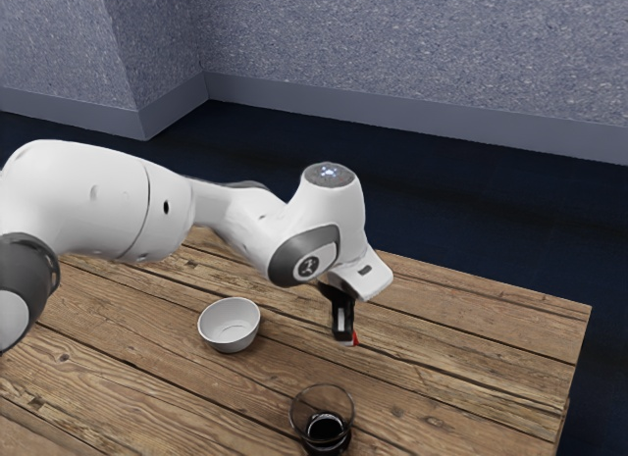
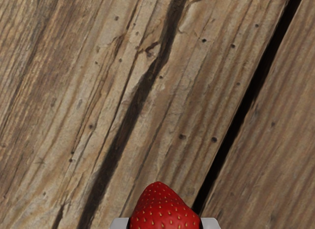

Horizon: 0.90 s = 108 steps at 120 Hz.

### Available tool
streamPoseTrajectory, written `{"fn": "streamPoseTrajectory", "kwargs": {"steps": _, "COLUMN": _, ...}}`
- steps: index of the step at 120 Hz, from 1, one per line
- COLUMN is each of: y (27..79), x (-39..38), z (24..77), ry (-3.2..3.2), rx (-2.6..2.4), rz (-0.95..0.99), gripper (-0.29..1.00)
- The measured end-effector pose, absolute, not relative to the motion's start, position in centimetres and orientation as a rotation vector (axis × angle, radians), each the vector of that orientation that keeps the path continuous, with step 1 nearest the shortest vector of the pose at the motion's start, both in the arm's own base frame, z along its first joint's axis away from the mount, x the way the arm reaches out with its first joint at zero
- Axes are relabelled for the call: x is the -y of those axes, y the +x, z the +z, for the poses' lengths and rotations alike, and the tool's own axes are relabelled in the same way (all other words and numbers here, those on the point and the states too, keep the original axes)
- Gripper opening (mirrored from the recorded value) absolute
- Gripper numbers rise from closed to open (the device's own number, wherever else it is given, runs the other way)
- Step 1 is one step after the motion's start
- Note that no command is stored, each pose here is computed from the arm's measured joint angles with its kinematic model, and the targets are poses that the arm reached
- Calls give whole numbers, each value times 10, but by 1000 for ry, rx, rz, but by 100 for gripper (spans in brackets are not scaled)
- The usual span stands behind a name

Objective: Take strawberry from the bowl

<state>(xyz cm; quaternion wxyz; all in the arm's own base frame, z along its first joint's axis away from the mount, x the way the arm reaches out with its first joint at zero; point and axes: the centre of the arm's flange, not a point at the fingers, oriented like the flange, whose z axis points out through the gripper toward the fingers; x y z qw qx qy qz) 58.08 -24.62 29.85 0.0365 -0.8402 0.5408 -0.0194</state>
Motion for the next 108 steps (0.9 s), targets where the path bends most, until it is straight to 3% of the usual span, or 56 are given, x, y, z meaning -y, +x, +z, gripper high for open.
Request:
{"fn": "streamPoseTrajectory", "kwargs": {"steps": 30, "y": 583, "x": 249, "z": 281, "ry": -2591, "rx": -1649, "rz": -30, "gripper": 7}}
{"fn": "streamPoseTrajectory", "kwargs": {"steps": 58, "y": 593, "x": 242, "z": 284, "ry": -2630, "rx": -1611, "rz": -48, "gripper": 46}}
{"fn": "streamPoseTrajectory", "kwargs": {"steps": 74, "y": 605, "x": 216, "z": 399, "ry": -2707, "rx": -1473, "rz": -243, "gripper": 57}}
{"fn": "streamPoseTrajectory", "kwargs": {"steps": 85, "y": 634, "x": 143, "z": 484, "ry": -2781, "rx": -1218, "rz": -324, "gripper": 61}}
{"fn": "streamPoseTrajectory", "kwargs": {"steps": 108, "y": 614, "x": -52, "z": 556, "ry": -2983, "rx": -678, "rz": -282, "gripper": 66}}
